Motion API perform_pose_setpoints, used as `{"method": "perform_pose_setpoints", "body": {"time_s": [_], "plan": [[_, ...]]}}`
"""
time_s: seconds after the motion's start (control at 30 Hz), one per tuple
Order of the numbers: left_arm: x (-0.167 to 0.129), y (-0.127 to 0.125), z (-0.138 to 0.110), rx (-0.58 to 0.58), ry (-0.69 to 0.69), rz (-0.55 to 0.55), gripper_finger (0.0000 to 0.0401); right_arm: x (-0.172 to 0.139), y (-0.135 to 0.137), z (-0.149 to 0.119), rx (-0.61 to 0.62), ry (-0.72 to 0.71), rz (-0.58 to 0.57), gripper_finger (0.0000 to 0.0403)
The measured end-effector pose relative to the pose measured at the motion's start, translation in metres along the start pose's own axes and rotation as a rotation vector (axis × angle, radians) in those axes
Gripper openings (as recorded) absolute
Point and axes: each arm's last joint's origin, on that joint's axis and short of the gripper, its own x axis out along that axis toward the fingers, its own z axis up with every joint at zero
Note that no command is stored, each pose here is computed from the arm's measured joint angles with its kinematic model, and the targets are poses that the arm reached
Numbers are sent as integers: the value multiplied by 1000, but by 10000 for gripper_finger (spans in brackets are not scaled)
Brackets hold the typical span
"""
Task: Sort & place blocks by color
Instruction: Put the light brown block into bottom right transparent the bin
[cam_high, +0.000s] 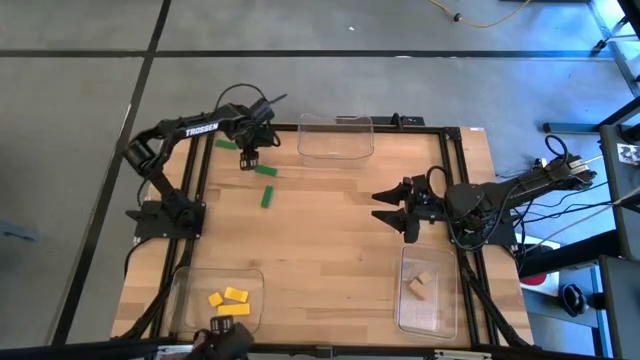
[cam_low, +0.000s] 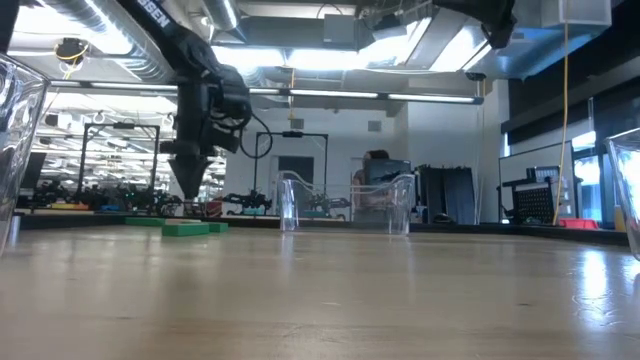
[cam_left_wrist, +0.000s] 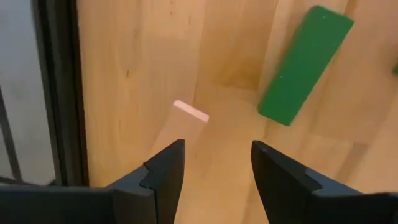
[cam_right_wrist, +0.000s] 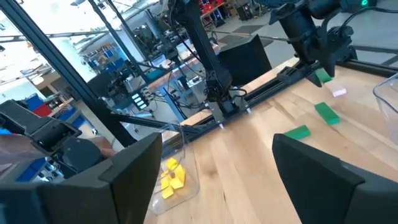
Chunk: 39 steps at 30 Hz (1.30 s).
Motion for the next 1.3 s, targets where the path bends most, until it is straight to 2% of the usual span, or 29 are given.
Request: {"method": "perform_pose_setpoints", "body": {"time_s": [0.1, 0.17, 0.23, 0.33, 0.43, 0.5, 0.6, 0.7, 0.83, 0.97, 1.2, 1.3], "plan": [[2, 4, 0, -14, 4, 32, 177, 0, 0, 0, 5, 0, 0, 307], [3, 9, 0, -126, -45, 22, 175, 0, 0, 0, 32, 0, -1, 307], [2, 17, -2, -295, -134, -34, 164, 0, 0, 0, 48, 1, -1, 307], [2, 24, -8, -505, -214, -86, 120, 0, 0, 0, 49, 0, -1, 307], [3, 14, -16, -657, -309, -79, 44, 0, 0, 0, 49, 0, -1, 307], [7, 0, -24, -769, -399, -37, 12, 0, 0, 0, 49, 0, -1, 307], [14, -25, -39, -957, -498, 92, 5, 0, 0, 0, 54, 0, -1, 307], [13, -35, -49, -1080, -566, 247, 1, 0, 0, 0, 77, 0, -3, 307], [22, -39, -57, -1162, -507, 360, 0, 0, 0, 0, 76, 0, -3, 307], [41, -42, -59, -1236, -464, 357, 0, 0, 0, 0, 77, -1, -3, 307], [56, -40, -49, -1250, -512, 416, 0, 0, -1, 1, 102, -31, -44, 307], [65, -41, -49, -1240, -475, 411, 0, 0, -2, 1, 104, -37, -52, 307]]}}
